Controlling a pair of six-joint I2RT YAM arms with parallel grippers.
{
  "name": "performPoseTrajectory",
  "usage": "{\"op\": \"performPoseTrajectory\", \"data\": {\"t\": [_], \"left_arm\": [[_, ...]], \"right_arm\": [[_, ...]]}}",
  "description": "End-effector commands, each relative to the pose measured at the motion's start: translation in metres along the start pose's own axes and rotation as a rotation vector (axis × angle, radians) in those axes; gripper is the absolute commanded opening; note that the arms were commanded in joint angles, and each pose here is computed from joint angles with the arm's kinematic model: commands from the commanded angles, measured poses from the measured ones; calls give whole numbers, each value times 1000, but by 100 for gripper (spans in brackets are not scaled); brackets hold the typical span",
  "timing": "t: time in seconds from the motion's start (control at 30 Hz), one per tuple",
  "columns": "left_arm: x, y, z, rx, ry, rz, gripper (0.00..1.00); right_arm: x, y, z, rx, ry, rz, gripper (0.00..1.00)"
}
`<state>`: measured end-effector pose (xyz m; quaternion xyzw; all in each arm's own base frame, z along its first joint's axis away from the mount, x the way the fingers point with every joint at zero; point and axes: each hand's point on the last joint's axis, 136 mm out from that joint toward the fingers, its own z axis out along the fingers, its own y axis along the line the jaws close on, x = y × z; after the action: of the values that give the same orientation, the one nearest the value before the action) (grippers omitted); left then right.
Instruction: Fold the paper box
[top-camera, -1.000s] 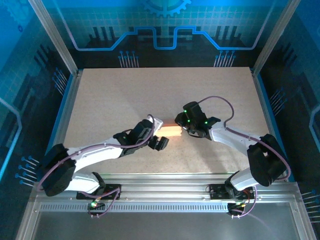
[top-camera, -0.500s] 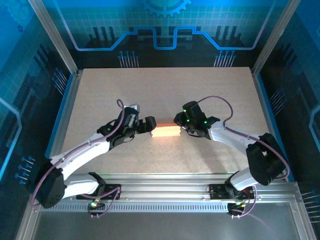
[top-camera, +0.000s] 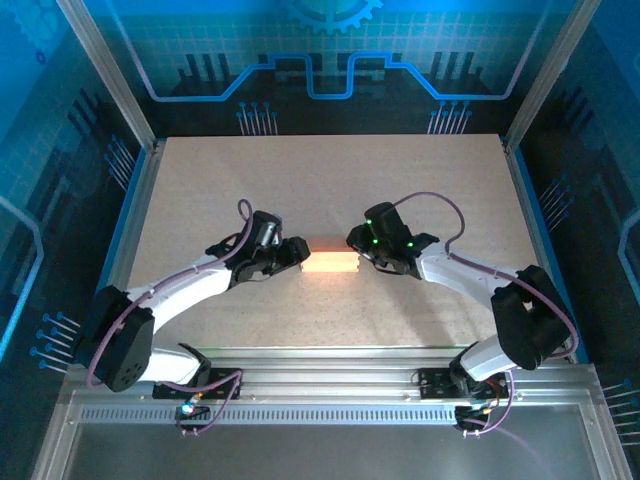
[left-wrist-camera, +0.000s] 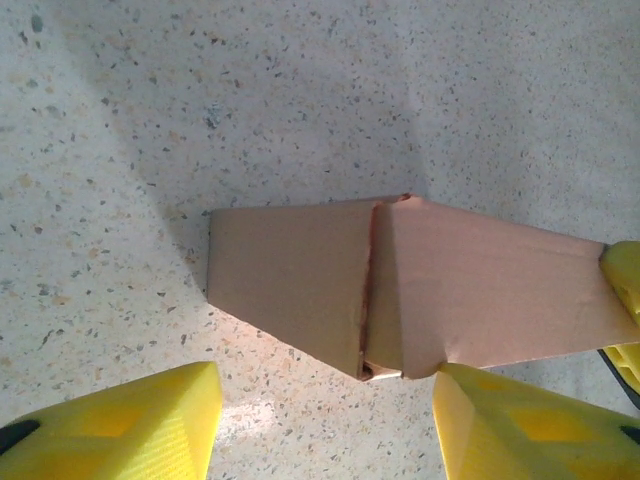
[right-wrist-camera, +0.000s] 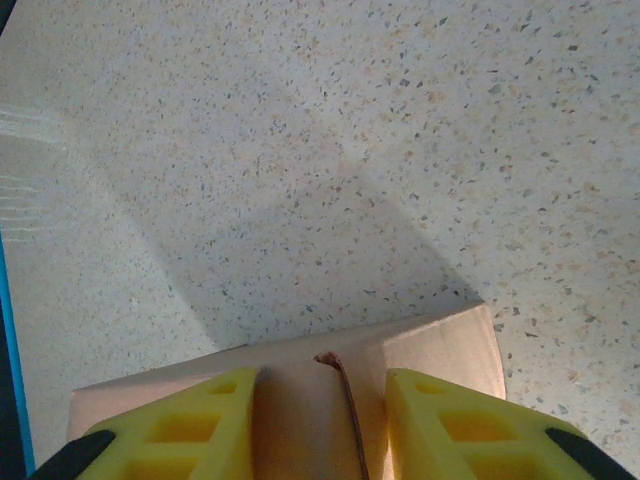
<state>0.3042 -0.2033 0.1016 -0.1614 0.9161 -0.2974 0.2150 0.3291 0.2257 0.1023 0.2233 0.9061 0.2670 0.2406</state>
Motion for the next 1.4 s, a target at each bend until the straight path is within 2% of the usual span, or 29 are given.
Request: {"op": "performPoseTrajectory", "data": {"t": [0.0, 0.13, 0.2, 0.27, 0.33, 0.4, 0.43, 0.53, 0.73, 0.87, 1.0, 1.17, 1.37], "left_arm": [[13, 17, 9, -23, 68, -43, 58], [21, 23, 20, 9, 112, -85, 48], [21, 19, 18, 37, 107, -79, 48], [16, 9, 11, 67, 90, -48, 56], [8, -4, 0, 101, 64, -7, 75], [0, -16, -10, 121, 37, 30, 84], [-4, -20, -13, 127, 25, 42, 88], [-17, -14, -11, 81, 3, 48, 88], [-19, 3, 14, 22, 62, 34, 68], [-10, 18, 30, -22, 111, 13, 63], [-1, 41, 40, -101, 134, -4, 52], [10, 56, 48, -138, 170, -20, 45], [21, 70, 53, -170, 189, -28, 45]], "right_arm": [[65, -86, 10, 296, 224, -9, 35], [65, -85, 10, 295, 223, -10, 35], [65, -85, 10, 296, 225, -13, 35], [65, -85, 9, 296, 225, -16, 34], [64, -85, 10, 297, 224, -16, 35], [65, -84, 10, 295, 226, -15, 35], [65, -83, 10, 292, 227, -17, 35], [66, -83, 11, 289, 230, -17, 35], [66, -80, 12, 276, 236, -26, 35], [66, -74, 13, 257, 245, -37, 35], [60, -58, 12, 200, 240, -107, 33], [39, -24, -1, 102, 189, -199, 45], [27, 3, -13, -12, 171, -222, 58]]}}
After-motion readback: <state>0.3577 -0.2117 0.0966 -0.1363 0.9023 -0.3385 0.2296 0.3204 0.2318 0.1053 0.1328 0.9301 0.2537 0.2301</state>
